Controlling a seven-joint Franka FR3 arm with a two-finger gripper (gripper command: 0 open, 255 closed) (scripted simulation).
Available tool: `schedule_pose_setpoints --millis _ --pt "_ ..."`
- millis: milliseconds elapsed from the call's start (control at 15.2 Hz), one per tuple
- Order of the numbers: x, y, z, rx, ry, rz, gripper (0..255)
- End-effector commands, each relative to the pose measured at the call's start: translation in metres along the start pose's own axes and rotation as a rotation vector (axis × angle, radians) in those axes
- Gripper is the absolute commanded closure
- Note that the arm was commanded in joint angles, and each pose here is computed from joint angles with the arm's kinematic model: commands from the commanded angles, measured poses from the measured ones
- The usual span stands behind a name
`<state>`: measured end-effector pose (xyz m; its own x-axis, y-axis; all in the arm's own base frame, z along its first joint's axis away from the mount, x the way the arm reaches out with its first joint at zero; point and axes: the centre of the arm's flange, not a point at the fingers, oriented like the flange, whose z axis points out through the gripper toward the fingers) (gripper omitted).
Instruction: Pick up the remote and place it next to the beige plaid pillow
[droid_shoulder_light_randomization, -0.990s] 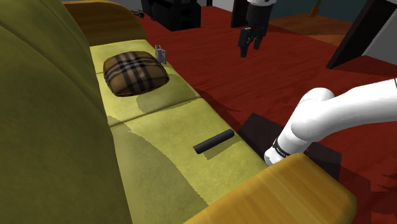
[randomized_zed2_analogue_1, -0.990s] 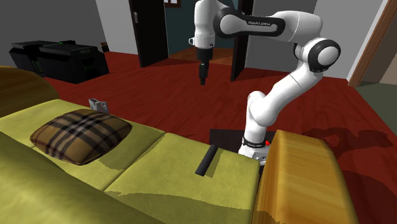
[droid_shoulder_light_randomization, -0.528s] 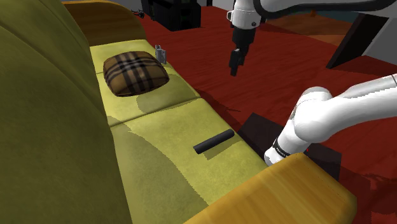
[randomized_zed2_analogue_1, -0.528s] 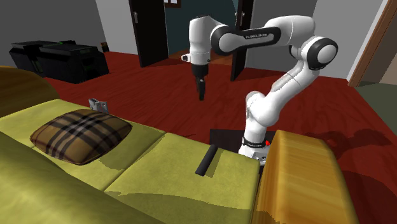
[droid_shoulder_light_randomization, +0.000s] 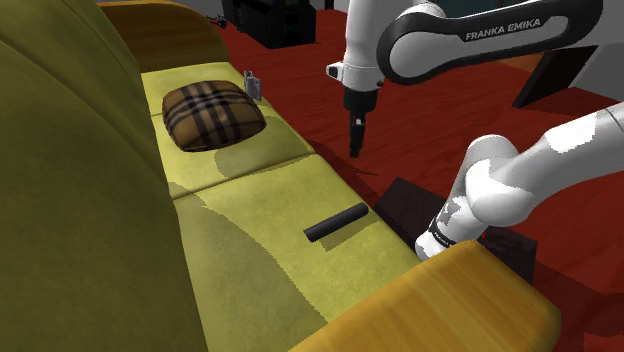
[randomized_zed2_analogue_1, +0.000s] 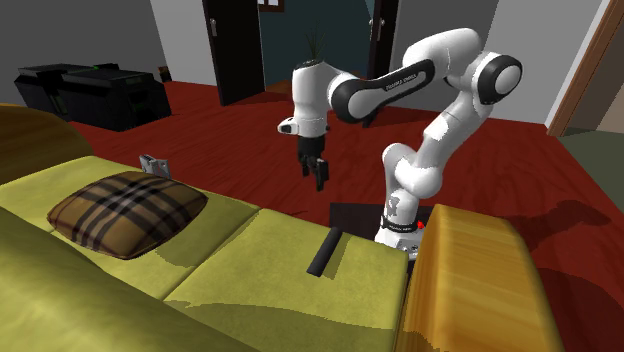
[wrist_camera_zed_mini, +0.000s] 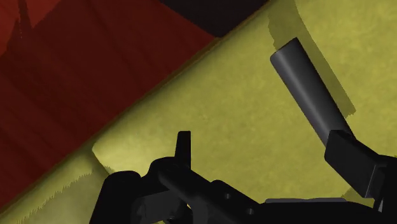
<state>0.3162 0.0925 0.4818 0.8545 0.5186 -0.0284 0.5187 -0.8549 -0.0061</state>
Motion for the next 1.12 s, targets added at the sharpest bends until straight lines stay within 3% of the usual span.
schedule_pose_setpoints --millis 0,660,1056 --pt "0.009 -0.016 0.019 0.008 -0.001 -0.098 0" --pt "0.017 -0.104 0.112 0.047 -0.010 -0.572 0" --pt "0.016 -0.107 0.140 0.047 -0.010 -0.581 0"
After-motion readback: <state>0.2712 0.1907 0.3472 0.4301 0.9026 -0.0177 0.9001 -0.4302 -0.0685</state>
